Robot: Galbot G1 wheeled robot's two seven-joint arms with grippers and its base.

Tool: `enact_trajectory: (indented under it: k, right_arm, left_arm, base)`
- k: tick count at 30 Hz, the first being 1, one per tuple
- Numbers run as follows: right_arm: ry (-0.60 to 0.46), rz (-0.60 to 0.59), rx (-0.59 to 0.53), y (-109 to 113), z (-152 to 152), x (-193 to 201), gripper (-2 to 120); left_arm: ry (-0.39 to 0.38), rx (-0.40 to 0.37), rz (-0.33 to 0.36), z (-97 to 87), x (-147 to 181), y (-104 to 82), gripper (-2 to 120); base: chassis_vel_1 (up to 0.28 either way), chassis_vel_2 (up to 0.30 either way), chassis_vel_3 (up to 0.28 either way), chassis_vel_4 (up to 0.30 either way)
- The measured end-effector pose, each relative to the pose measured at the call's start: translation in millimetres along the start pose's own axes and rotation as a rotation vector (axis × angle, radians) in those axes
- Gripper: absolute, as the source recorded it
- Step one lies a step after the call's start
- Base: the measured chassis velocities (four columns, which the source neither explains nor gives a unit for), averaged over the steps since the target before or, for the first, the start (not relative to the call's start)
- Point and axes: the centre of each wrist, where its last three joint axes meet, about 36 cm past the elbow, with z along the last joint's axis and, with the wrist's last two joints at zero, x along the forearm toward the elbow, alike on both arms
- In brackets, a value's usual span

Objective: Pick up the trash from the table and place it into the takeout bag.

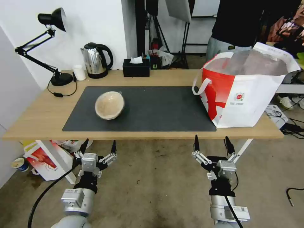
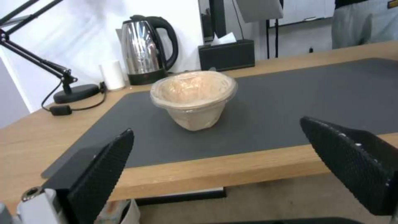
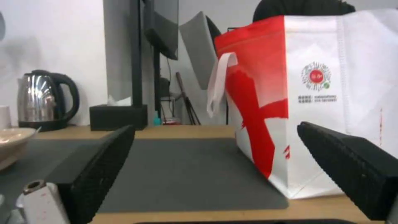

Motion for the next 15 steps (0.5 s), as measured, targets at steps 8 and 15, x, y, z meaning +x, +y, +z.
enact_trajectory:
  k: [8, 15]
  right_arm:
    - [-0.016, -0.004, 0.008, -2.4, 5.6, -3.2, 100]
    - [-0.021, -0.026, 0.016, -3.9, 7.5, -4.5, 100]
  left_arm:
    - [0.000, 0.000, 0.000, 0.0, 0.0, 0.0, 100]
    - [0.000, 0.000, 0.000, 0.0, 0.0, 0.0, 100]
  base:
    - [0.000, 0.000, 0.000, 0.000]
    - [0.000, 0.000, 0.000, 0.000]
